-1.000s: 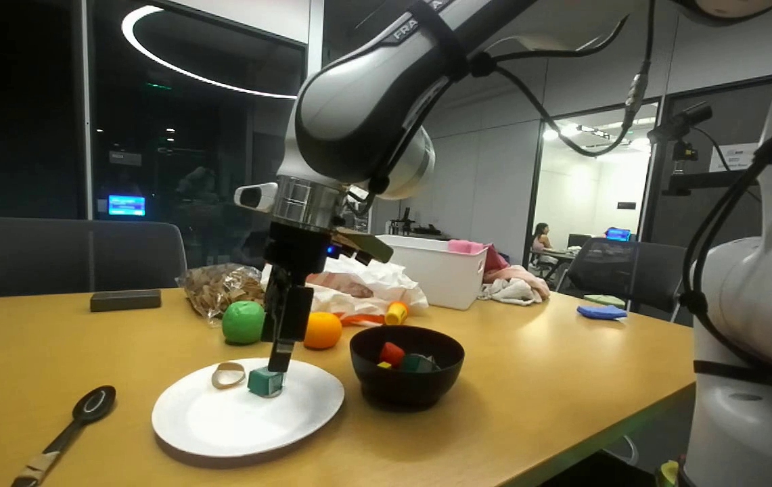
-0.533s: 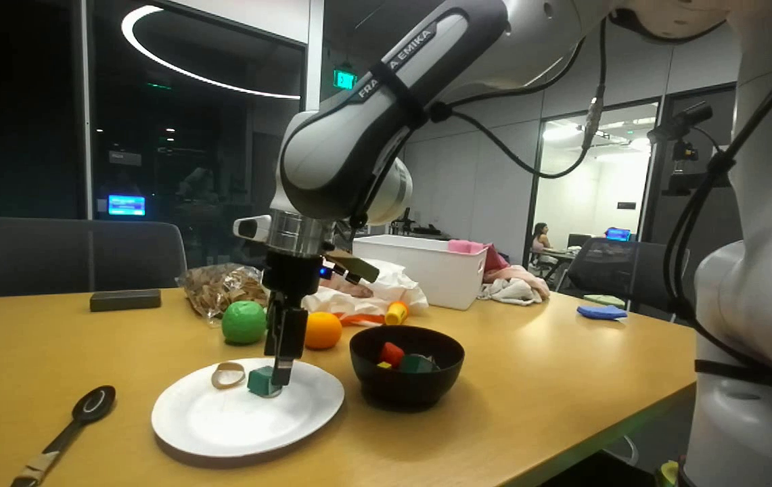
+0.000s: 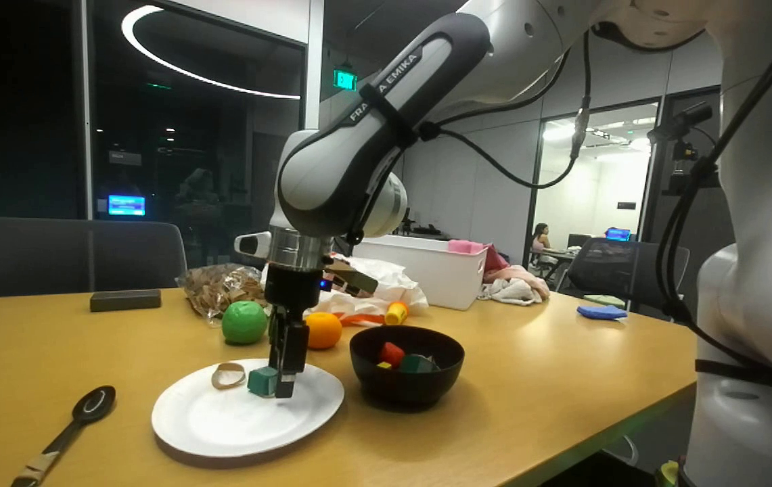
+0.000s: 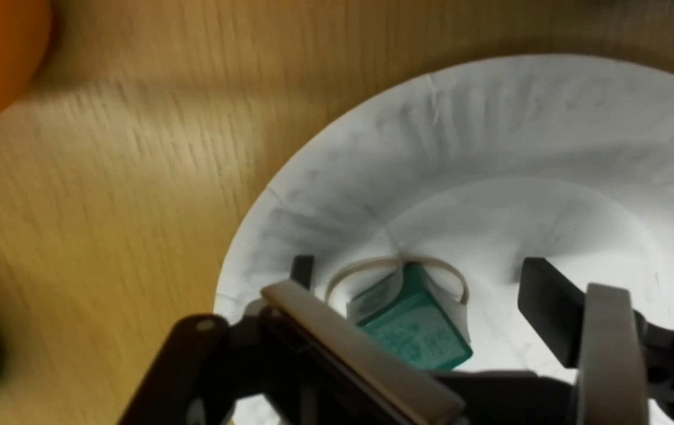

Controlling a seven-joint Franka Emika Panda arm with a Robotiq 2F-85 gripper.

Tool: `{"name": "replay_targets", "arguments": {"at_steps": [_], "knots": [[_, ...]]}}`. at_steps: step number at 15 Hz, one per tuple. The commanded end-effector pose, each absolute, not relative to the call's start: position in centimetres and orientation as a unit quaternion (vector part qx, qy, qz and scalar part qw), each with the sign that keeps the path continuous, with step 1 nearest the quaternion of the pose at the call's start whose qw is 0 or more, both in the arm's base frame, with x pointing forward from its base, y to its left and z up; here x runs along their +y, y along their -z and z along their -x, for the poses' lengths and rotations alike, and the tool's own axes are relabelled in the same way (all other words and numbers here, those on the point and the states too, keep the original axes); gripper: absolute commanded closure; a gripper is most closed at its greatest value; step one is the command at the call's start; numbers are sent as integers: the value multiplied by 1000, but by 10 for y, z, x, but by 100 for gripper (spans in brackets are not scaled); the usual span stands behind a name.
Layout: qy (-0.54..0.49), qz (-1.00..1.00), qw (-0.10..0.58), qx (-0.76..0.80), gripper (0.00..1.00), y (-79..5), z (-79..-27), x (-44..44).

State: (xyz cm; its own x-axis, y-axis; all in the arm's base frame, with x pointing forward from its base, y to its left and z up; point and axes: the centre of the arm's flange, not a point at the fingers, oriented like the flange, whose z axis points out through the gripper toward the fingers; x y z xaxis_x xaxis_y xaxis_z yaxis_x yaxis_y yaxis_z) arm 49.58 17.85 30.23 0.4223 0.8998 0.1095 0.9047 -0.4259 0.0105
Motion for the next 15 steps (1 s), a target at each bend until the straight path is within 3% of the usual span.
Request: {"name": "replay_targets", "arguments": {"at_steps": [1,7,9,12,13,15], "knots": [[61,842,30,-535,42,-302,-502,182],[68,849,24,-524,88,-312,-506,179],[71,852,22,-519,99,-319,-506,178],[76,859,19,-507,100,-335,-508,172],[74,862,23,-502,74,-338,-509,170],[74,864,27,-498,66,-337,-508,168]]}}
